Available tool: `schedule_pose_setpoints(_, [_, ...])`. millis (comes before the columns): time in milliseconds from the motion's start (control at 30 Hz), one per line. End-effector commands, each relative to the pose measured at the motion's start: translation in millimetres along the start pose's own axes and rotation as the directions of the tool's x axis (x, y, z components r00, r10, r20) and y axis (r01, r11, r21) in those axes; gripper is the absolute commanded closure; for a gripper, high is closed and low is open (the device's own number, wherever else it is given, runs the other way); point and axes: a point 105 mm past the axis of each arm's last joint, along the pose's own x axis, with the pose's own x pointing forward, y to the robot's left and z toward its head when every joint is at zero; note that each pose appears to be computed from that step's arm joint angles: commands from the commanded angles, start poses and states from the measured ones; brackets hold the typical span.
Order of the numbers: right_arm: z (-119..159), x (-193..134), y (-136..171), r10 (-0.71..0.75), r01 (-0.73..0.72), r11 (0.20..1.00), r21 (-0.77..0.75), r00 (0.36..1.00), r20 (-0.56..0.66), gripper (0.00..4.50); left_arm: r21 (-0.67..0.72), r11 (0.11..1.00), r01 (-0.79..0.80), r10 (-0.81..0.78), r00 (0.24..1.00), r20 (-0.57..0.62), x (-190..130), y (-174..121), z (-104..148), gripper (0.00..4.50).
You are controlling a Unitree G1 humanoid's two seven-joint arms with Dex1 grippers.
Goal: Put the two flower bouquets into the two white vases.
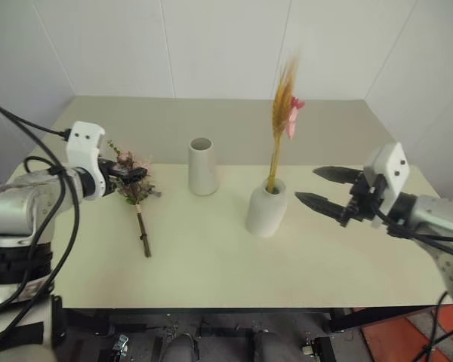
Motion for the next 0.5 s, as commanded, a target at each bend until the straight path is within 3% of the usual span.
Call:
schedule_pose_setpoints(33, [14.9, -15.7, 1.9, 0.022, -0.024, 0.996, -0.085, 1.0, -0.019, 0.74, -0.085, 0.991, -0.101, 0.091, 0.99, -0.107, 2.4, 5.3, -13.6, 0.0])
schedule_pose_setpoints(133, [19.3, -22.1, 5.0, 0.035, -0.039, 0.992, -0.118, 0.999, -0.034, 0.74, -0.136, 0.98, -0.145, 0.114, 0.97, -0.214, 5.9, 2.6, -37.1, 0.0])
schedule_pose_setpoints(433, [20.9, -18.5, 2.8, -0.018, 0.017, 0.995, -0.096, 1.0, -0.007, 0.74, -0.141, 0.976, -0.166, 0.117, 0.946, -0.303, 16.6, -2.7, -63.3, 0.0])
schedule_pose_setpoints(500, [19.1, -18.8, 1.8, -0.026, 0.024, 0.995, -0.094, 1.0, -0.013, 0.7, -0.164, 0.971, -0.172, 0.116, 0.946, -0.302, 24.1, -1.6, -64.6, 0.39])
